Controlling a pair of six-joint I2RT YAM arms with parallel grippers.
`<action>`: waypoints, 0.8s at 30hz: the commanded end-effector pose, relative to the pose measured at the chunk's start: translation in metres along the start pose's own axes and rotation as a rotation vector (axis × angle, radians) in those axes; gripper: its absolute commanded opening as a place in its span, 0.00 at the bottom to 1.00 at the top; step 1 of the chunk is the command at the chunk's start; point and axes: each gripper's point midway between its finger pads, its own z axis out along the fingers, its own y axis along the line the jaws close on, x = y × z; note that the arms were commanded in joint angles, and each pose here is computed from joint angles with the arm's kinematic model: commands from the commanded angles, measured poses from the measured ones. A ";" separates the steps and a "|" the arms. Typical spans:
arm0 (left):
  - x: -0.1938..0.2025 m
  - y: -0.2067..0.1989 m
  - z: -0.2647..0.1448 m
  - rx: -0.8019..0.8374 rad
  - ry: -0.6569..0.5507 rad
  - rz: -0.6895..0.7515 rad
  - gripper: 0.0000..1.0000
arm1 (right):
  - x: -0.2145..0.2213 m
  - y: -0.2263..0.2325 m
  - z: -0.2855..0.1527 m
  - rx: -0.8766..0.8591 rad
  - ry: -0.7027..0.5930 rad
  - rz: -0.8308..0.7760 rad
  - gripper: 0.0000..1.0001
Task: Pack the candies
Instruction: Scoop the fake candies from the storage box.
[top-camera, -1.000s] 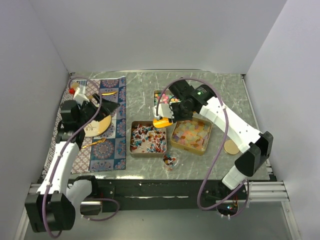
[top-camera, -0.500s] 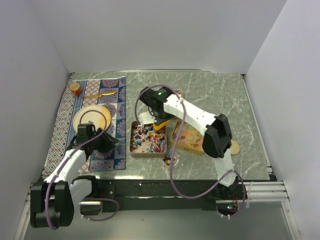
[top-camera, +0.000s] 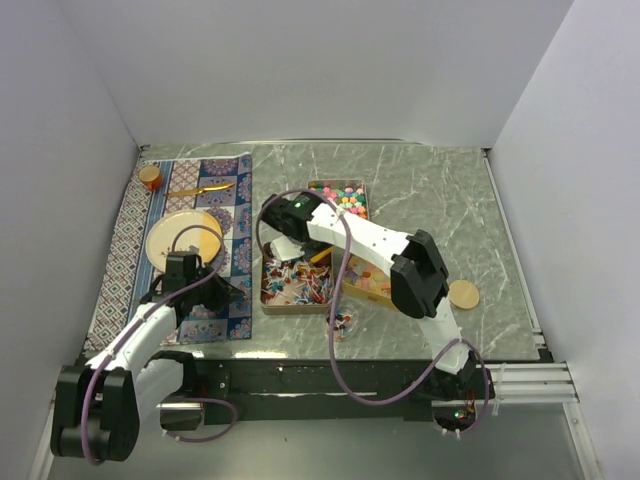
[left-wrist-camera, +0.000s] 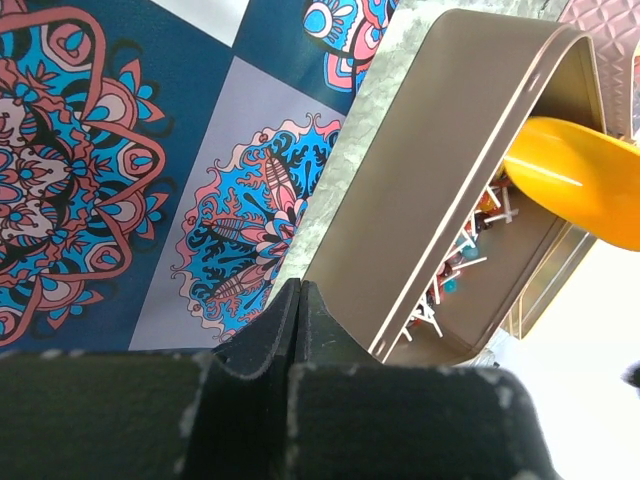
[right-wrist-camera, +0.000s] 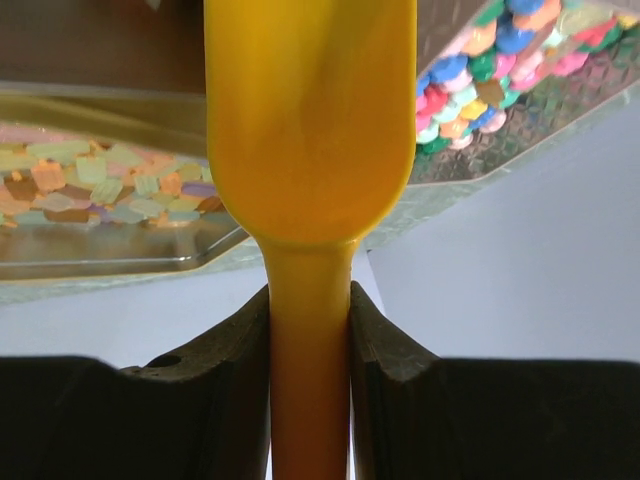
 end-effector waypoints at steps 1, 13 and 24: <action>-0.001 -0.007 -0.001 0.030 -0.020 0.012 0.01 | -0.021 -0.010 0.006 0.068 0.034 0.017 0.00; 0.049 -0.014 0.021 0.031 0.204 -0.042 0.01 | -0.058 0.003 -0.005 0.125 -0.096 -0.106 0.00; 0.047 -0.040 0.031 0.113 0.206 -0.036 0.01 | -0.073 0.014 -0.012 0.138 -0.199 -0.167 0.00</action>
